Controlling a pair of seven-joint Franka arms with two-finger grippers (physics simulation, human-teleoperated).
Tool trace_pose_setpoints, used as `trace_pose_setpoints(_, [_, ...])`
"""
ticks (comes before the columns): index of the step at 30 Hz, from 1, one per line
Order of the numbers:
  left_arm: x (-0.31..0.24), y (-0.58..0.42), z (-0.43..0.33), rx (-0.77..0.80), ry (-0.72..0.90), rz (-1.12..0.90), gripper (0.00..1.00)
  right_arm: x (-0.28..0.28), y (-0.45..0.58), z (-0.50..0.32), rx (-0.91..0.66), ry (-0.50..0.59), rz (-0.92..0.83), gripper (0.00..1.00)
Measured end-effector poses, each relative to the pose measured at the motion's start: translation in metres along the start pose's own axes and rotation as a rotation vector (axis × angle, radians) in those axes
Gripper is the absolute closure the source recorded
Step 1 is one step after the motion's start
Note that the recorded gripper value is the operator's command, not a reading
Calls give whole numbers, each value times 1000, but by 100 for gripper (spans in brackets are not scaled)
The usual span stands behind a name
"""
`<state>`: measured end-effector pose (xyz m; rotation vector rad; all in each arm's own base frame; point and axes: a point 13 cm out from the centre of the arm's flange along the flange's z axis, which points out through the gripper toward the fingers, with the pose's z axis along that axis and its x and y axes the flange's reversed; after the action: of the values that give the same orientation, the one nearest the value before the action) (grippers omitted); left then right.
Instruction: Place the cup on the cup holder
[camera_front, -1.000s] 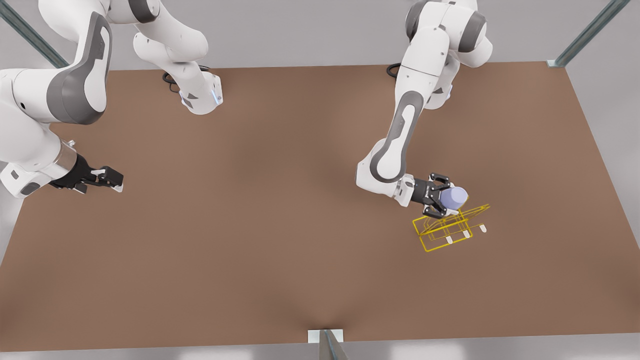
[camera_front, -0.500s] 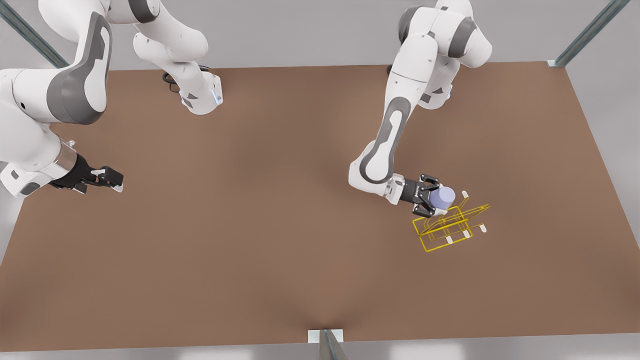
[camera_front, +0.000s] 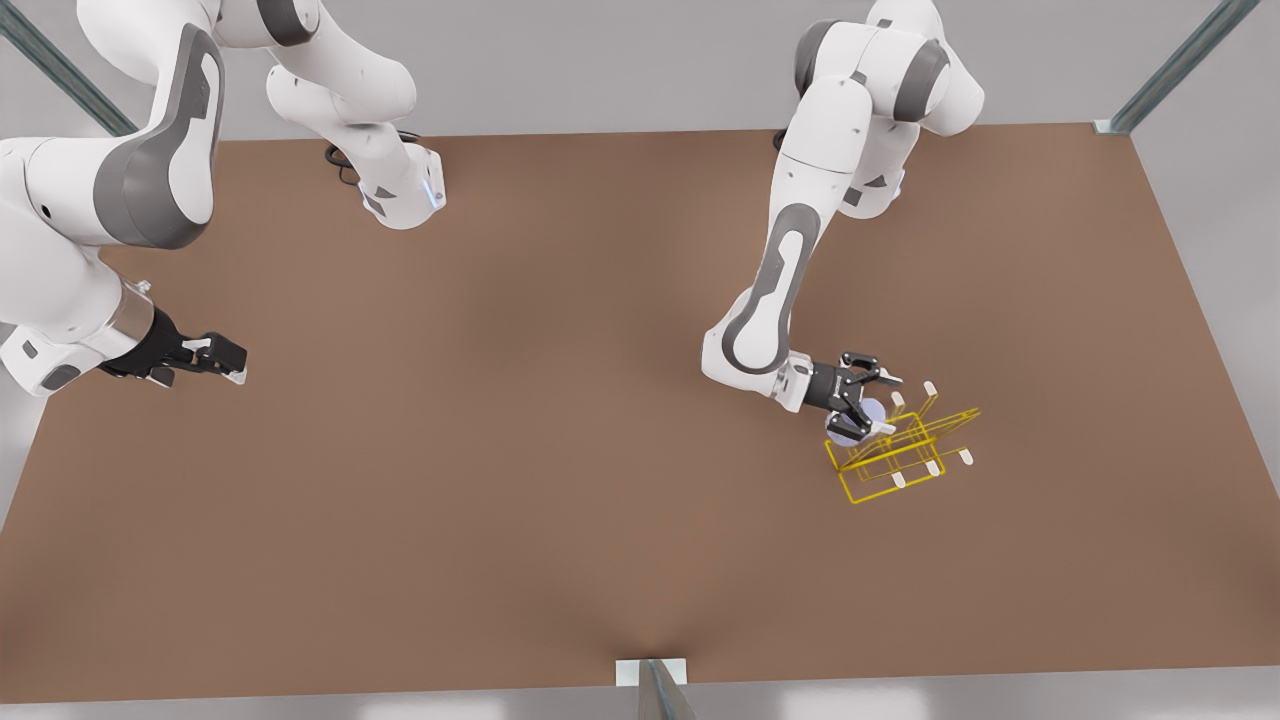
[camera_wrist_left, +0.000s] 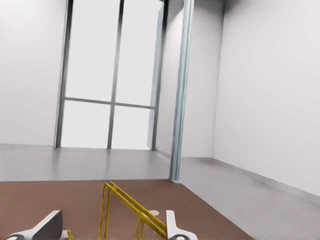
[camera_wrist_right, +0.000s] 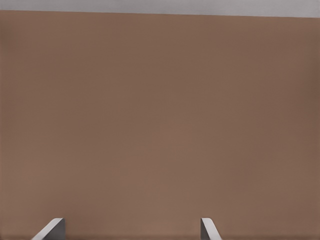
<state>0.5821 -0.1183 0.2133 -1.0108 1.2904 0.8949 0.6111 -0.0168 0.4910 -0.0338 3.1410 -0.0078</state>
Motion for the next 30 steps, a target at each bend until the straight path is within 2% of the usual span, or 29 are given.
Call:
trace_pose_setpoints(2, [-18, -4, -2, -7, 13, -22, 0, 0, 0, 0, 0, 0, 0, 0])
trace_pose_setpoints(5, [-98, -27, -11, -81, 155, -123, 0, 0, 0, 0, 0, 0, 0, 0])
trace_pose_setpoints(7, [-154, -43, 5, -268, 390, -211, 0, 0, 0, 0, 0, 0, 0, 0])
trace_pose_setpoints(9, [-173, -40, 21, -450, 715, -215, 0, 0, 0, 0, 0, 0, 0, 0])
trace_pose_setpoints(10, [-176, -40, 17, -490, 889, -187, 0, 0, 0, 0, 0, 0, 0, 0])
trace_pose_setpoints(11, [-185, -48, 11, -489, 1068, -156, 0, 0, 0, 0, 0, 0, 0, 0])
trace_pose_setpoints(13, [-216, -71, -8, -364, 1366, -69, 0, 0, 0, 0, 0, 0, 0, 0])
trace_pose_setpoints(15, [-246, -81, -22, -178, 1538, 44, 0, 0, 0, 0, 0, 0, 0, 0])
trace_pose_setpoints(17, [-264, -83, -32, 22, 1585, 179, 0, 0, 0, 0, 0, 0, 0, 0])
trace_pose_setpoints(19, [-270, -77, -23, 152, 1566, 290, 0, 0, 0, 0, 0, 0, 0, 0])
trace_pose_setpoints(30, [-242, -76, 26, 583, 1444, 706, 0, 0, 0, 0, 0, -1, 0, 0])
